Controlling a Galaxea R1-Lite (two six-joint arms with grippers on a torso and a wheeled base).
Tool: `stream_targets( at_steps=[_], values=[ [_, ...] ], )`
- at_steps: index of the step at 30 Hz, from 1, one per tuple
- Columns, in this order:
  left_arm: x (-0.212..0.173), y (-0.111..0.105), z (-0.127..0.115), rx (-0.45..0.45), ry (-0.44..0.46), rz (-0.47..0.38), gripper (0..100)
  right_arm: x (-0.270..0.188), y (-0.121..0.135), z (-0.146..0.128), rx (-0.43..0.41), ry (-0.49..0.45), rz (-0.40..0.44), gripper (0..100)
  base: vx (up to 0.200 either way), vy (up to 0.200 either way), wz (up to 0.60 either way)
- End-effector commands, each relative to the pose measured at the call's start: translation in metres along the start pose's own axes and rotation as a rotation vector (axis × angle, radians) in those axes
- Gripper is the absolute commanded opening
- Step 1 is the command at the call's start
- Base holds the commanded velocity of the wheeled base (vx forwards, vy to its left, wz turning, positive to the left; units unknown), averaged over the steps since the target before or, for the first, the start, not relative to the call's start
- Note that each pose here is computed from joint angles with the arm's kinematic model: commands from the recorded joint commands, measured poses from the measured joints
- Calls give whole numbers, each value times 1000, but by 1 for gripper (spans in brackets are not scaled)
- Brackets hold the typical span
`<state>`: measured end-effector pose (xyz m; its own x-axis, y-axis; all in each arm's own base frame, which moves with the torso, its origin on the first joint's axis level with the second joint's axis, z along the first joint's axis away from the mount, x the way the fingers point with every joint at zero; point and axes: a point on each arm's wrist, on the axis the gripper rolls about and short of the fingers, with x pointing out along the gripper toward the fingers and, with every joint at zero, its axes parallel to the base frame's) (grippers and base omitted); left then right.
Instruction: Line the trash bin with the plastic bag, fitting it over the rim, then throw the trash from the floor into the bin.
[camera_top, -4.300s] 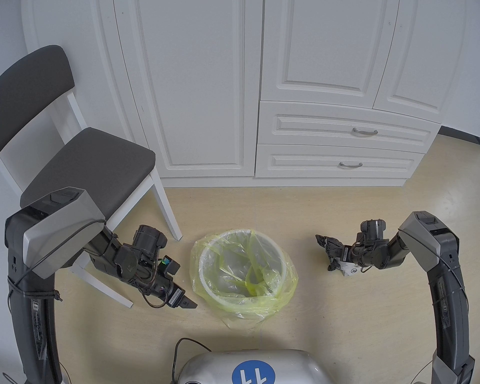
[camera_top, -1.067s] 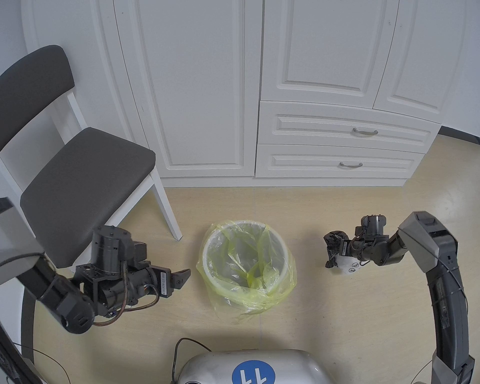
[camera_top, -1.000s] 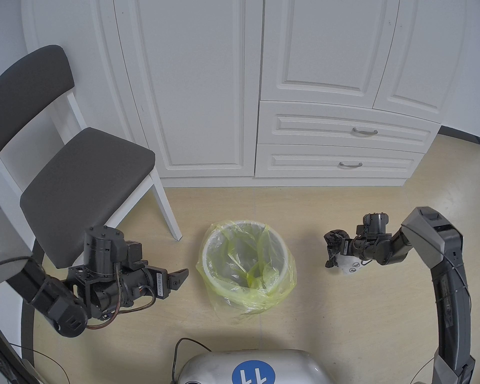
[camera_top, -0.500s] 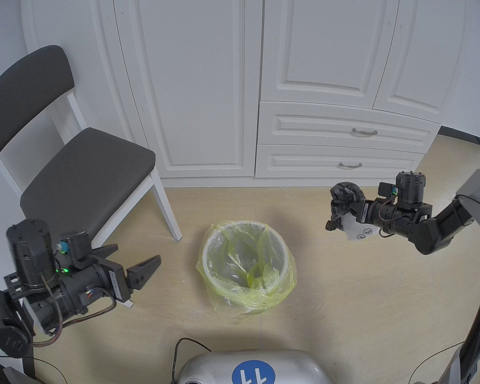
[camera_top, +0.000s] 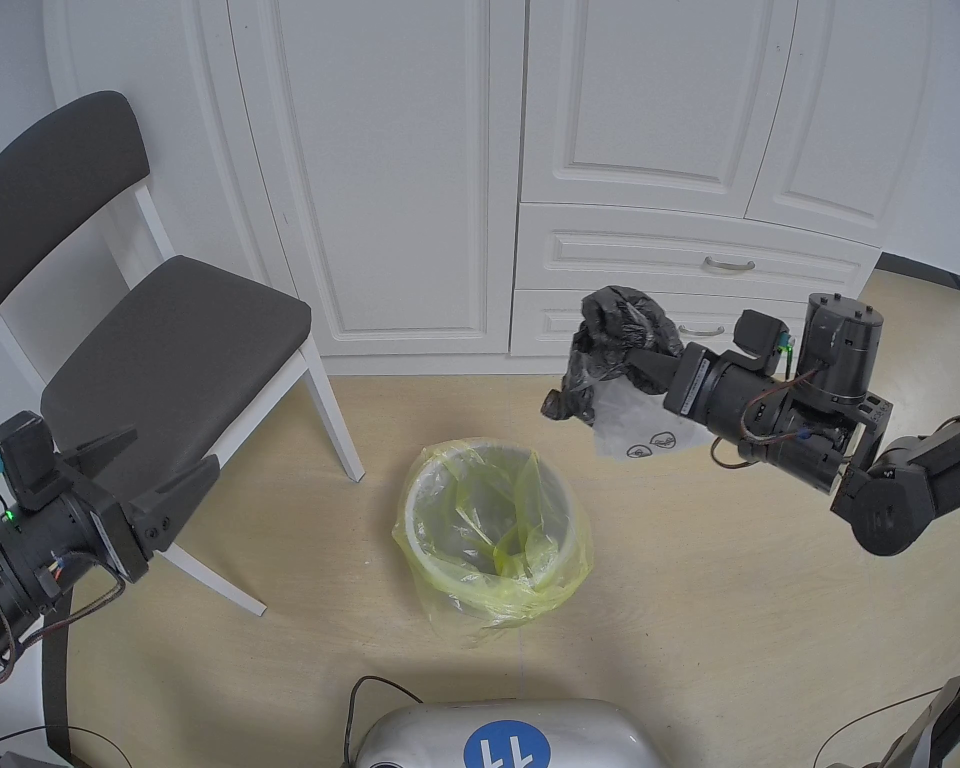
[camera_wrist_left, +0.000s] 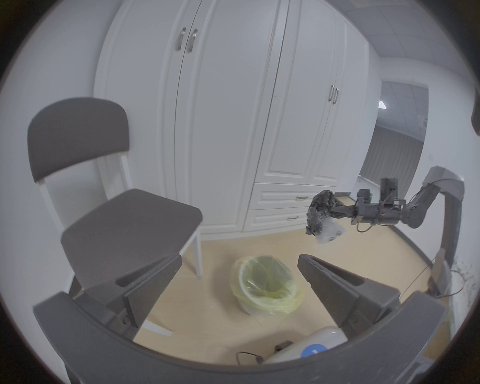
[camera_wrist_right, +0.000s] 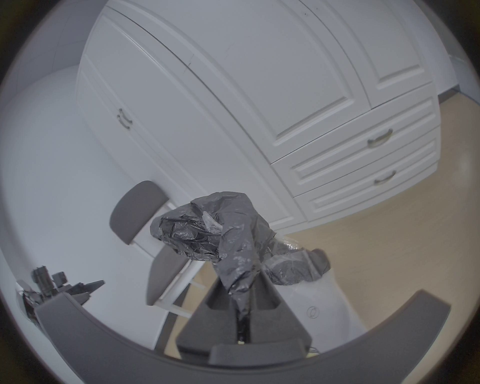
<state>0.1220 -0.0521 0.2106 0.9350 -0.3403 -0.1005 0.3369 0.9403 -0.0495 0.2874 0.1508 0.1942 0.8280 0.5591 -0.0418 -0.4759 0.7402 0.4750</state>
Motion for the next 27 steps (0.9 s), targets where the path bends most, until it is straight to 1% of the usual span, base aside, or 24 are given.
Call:
stream_targets(
  at_steps=[1, 4, 6, 7, 8, 11, 14, 18, 27],
  values=[
    [-9, 8, 7, 63, -53, 74, 100, 30, 22, -46, 89, 101, 75, 0, 0, 0, 0],
    [-9, 8, 11, 66, -67, 75, 100, 60, 17, -81, 155, 106, 74, 0, 0, 0, 0],
    [-9, 8, 10, 73, -65, 77, 100, 83, 7, -107, 194, 70, 60, 0, 0, 0, 0],
    [-9, 8, 10, 73, -65, 77, 100, 85, 6, -109, 195, 65, 59, 0, 0, 0, 0],
    [-11, 9, 12, 80, -74, 82, 100, 99, -3, -130, 211, 39, 47, 0, 0, 0, 0],
    [-13, 10, 12, 92, -79, 88, 100, 112, -16, -155, 209, 43, 37, 0, 0, 0, 0],
    [-14, 10, 11, 96, -73, 70, 100, 128, -20, -165, 214, 33, 43, 0, 0, 0, 0],
    [-12, 10, 9, 94, -59, 47, 100, 140, -23, -188, 213, 52, 46, 0, 0, 0, 0],
    [-9, 10, 6, 94, -41, 45, 100, 152, -30, -209, 212, 64, 45, 0, 0, 0, 0]
  ],
)
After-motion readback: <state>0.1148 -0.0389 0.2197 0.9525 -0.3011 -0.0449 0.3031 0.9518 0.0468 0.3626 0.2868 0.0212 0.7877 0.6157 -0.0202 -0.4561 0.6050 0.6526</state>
